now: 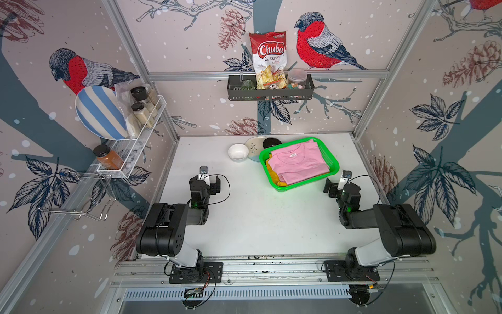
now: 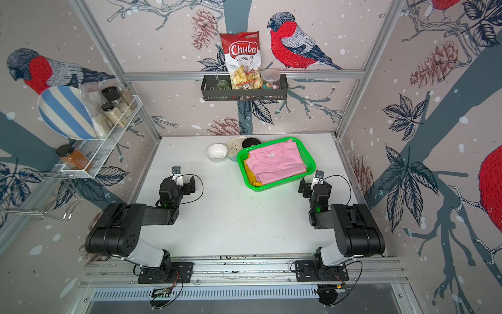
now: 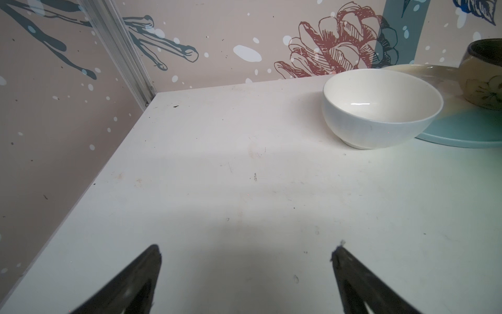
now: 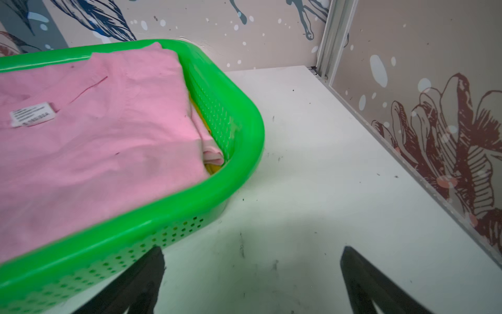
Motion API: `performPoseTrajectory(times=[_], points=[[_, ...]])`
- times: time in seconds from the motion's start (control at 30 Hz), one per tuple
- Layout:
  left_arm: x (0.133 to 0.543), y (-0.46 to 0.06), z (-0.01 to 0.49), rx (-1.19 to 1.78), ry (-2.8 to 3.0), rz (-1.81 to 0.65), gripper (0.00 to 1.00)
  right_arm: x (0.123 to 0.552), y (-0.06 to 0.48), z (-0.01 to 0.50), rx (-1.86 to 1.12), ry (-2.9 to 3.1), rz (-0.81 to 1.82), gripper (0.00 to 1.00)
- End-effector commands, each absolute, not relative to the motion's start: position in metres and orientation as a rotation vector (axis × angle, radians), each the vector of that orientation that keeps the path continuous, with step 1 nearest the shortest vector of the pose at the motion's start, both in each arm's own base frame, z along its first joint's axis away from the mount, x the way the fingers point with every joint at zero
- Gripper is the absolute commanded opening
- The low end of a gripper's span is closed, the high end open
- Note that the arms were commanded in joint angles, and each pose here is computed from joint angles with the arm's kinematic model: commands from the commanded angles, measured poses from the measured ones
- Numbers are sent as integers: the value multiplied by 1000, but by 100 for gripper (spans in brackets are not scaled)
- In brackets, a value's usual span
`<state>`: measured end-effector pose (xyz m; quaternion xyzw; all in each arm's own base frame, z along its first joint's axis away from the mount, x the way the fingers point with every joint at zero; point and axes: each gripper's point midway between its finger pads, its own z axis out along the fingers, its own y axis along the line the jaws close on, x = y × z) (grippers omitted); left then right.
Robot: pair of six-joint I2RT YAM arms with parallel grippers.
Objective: Put the folded t-shirts into the basket
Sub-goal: Reset both arms
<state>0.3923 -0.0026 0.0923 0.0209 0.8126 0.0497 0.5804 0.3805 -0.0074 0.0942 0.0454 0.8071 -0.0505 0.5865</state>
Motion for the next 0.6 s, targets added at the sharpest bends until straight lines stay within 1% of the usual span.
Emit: performPoseTrajectory(times=[0.0, 0.27, 0.43, 0.57], points=[[396, -3, 91, 39, 1919, 71, 96, 387, -23, 101, 215, 1864, -152, 100], [396, -2, 92, 30, 1915, 68, 96, 389, -19, 99, 192, 1893, -138, 100], [397, 15, 92, -71, 1929, 141, 96, 388, -19, 99, 192, 1892, -138, 100], [397, 16, 93, -78, 1927, 147, 97, 388, -19, 99, 193, 1893, -141, 100]])
